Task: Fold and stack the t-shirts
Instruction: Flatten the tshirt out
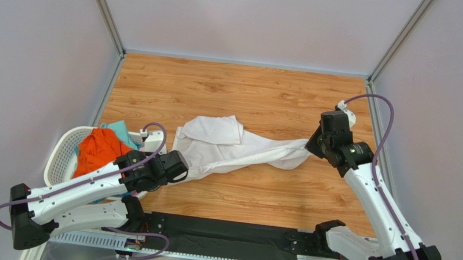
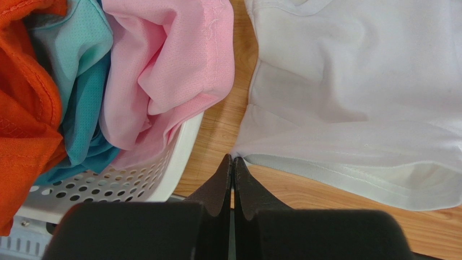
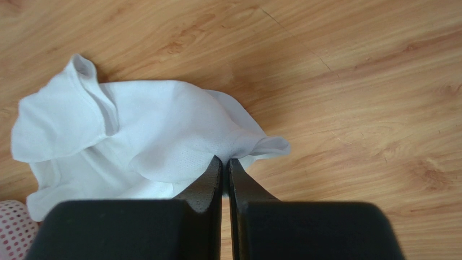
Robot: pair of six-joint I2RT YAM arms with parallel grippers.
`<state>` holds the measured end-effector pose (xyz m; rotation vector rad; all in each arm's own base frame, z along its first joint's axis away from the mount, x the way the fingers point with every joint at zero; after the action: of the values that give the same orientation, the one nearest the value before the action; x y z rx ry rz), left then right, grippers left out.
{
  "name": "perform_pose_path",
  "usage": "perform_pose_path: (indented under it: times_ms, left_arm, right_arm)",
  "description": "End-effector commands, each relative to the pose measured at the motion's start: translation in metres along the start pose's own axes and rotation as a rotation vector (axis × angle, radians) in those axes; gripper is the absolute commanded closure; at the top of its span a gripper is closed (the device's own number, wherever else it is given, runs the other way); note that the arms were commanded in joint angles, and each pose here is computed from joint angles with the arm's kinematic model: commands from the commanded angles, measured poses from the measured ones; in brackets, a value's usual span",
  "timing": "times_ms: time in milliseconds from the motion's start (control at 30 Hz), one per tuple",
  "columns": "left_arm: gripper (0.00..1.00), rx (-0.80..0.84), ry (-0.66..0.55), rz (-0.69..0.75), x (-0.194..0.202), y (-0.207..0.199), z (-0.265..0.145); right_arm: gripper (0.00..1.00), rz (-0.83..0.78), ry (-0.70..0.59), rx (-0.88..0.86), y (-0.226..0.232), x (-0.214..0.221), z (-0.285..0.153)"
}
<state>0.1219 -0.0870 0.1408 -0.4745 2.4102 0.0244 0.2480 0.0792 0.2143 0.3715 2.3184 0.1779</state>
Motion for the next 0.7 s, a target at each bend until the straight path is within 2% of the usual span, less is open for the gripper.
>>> perform_pose_path:
  times_ms: [0, 33, 67, 133, 233, 400, 500, 533, 567, 667]
  left_arm:
    - [1.00, -0.018, -0.007, -0.006, 0.002, 0.002, 0.004]
    - [1.00, -0.009, -0.006, -0.008, 0.002, -0.002, 0.006]
    - [1.00, -0.002, 0.002, -0.007, 0.003, -0.004, 0.006]
    - [1.00, -0.009, 0.010, 0.010, 0.006, -0.007, 0.010]
    - [1.00, -0.024, 0.018, 0.028, 0.008, -0.009, 0.012]
    - [1.00, -0.034, 0.029, 0.044, 0.009, -0.012, 0.013]
    - [1.00, -0.033, 0.027, 0.043, 0.009, -0.011, 0.013]
    - [1.00, -0.032, 0.028, 0.042, 0.009, -0.011, 0.013]
    - [1.00, -0.031, 0.028, 0.043, 0.009, -0.011, 0.013]
    - [1.00, -0.021, 0.028, 0.041, 0.009, -0.011, 0.013]
  right_arm:
    - [0.99, -0.025, 0.111, 0.030, -0.009, 0.025, 0.015]
    - [0.96, -0.027, 0.136, 0.039, -0.012, 0.033, 0.019]
    - [0.88, -0.029, 0.163, 0.059, -0.017, 0.042, 0.024]
    - [0.86, -0.035, 0.228, 0.114, -0.032, 0.066, 0.038]
    - [0.79, -0.029, 0.265, 0.202, -0.057, 0.076, 0.058]
    - [0.79, 0.017, 0.276, 0.301, -0.084, 0.051, 0.087]
    - [0.76, -0.010, 0.262, 0.264, -0.074, 0.031, 0.091]
    - [0.72, -0.013, 0.259, 0.253, -0.072, 0.028, 0.091]
    - [0.61, -0.026, 0.245, 0.249, -0.071, 0.023, 0.090]
    - [0.45, -0.049, 0.259, 0.237, -0.071, 0.024, 0.084]
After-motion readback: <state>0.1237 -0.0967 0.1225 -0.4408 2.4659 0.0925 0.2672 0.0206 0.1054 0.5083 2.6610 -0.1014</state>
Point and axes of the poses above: each gripper's point midway between its finger pads, its own z axis out along the fingers, its own y axis along the line the jaws close on, x = y × z, the point moved 3 cm from there along -z, back along the fingers, and after that the axes turned 7 degrees about -z, right-handed, at the moved point
